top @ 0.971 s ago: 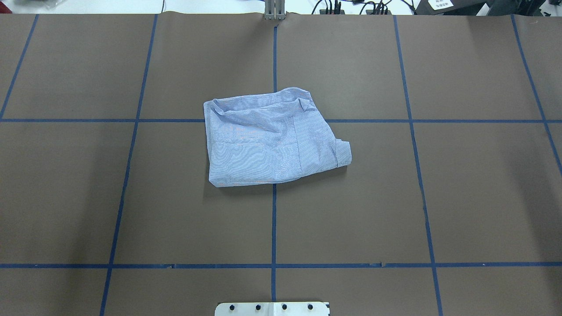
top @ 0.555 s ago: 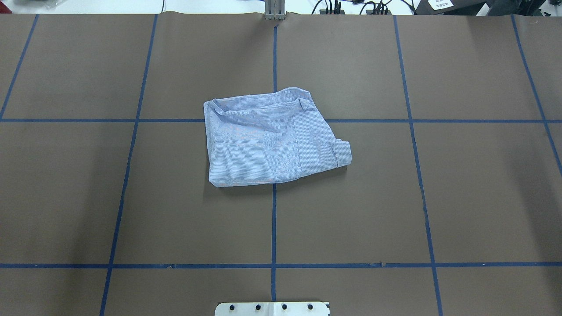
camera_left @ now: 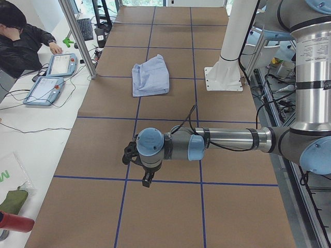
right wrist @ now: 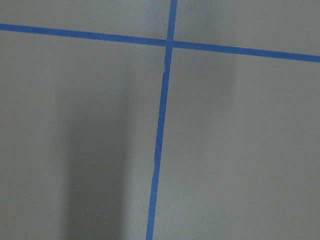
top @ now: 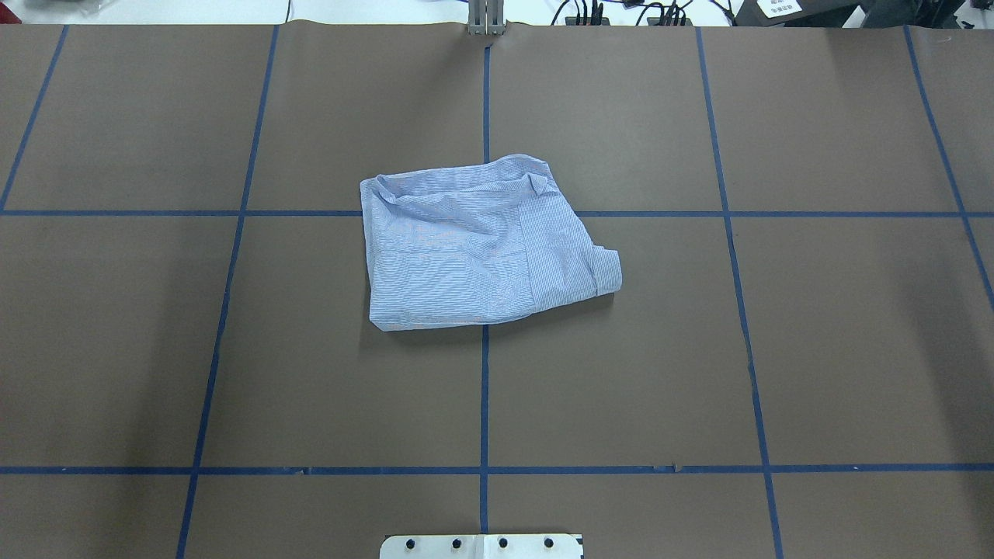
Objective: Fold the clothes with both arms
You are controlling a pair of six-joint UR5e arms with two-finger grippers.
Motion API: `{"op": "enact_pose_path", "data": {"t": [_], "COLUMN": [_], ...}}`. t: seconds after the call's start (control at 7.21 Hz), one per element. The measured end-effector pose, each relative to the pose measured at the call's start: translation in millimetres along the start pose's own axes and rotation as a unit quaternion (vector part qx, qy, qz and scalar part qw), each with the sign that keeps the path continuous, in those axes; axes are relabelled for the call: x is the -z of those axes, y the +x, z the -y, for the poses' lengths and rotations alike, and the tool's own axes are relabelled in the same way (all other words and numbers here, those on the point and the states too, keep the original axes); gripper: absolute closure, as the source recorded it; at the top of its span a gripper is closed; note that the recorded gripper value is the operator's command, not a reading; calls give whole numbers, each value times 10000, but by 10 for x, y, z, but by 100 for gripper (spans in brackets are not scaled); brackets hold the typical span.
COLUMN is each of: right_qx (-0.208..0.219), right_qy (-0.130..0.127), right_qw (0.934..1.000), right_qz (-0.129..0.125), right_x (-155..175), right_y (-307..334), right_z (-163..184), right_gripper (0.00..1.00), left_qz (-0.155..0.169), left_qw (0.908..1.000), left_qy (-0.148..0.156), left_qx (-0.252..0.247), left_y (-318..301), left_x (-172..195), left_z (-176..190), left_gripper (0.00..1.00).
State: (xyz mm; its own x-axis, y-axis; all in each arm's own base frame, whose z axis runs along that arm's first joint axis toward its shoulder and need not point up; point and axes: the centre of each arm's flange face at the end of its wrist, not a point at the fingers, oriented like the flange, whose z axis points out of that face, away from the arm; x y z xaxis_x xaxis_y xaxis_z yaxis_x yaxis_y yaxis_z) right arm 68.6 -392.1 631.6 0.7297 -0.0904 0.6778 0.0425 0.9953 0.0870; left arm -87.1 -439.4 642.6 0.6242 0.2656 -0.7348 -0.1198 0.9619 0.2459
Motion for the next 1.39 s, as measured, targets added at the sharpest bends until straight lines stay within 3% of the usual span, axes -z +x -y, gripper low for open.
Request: {"op": "enact_pose_path", "data": {"t": [1.39], "right_qx": [26], "right_qy": [28], "right_qw": [10000], "right_qz": [-2], "right_x": [22], "right_y": [-18], "right_z": [37], "right_gripper": [0], "left_qz": [-5], "left_qw": [10000], "left_qy": [-41], "left_qx": [58], "left_y": [-31], "left_x": [-35], "left_z": [-78], "left_gripper": [0]}}
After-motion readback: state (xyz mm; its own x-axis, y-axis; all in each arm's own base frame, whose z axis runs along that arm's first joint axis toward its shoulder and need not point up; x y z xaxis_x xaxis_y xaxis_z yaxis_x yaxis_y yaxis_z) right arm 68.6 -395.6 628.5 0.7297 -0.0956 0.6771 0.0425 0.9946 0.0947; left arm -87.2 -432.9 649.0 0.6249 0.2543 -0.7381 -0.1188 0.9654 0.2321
